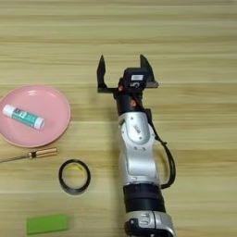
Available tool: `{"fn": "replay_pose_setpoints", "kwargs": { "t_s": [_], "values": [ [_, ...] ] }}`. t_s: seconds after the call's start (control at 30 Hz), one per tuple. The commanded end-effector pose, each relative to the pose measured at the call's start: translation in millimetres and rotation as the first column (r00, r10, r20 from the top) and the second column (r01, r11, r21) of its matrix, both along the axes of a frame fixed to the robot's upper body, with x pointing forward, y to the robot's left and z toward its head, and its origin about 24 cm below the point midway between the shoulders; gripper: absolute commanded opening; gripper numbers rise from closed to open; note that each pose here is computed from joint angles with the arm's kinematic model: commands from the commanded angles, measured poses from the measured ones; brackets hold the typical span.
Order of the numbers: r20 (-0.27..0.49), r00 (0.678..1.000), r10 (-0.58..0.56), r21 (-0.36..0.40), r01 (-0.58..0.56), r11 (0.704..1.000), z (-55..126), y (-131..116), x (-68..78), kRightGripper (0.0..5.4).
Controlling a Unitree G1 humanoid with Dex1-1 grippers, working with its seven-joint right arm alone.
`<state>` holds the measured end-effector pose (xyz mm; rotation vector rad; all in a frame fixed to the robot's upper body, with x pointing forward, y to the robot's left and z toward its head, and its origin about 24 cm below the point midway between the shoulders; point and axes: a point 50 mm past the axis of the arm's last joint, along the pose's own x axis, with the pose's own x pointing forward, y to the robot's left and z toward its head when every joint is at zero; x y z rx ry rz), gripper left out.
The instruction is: Move the objects on the table
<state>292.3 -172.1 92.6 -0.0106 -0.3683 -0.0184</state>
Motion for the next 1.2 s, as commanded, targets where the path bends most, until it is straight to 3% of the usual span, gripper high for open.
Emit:
{"fn": "replay_pose_setpoints", "kwargs": {
  "t_s": [0.03,0.37,0.47,0.6,0.83,1.2],
  "values": [
    [0.124,0.992,0.022,-0.006,-0.021,1.000,27.1,3.4,4.0,5.40],
    [0.147,0.986,0.076,-0.004,-0.076,0.997,36.3,-0.1,6.8,5.40],
    [0.118,0.973,0.199,-0.055,-0.193,0.980,38.4,10.2,11.1,5.40],
    [0.102,0.960,0.260,-0.092,-0.251,0.964,40.7,14.9,14.1,5.40],
    [0.060,0.923,0.381,-0.165,-0.367,0.915,42.8,30.0,21.1,5.40],
    [-0.008,0.841,0.540,-0.256,-0.524,0.812,43.3,55.8,22.5,5.40]
  ]
}}
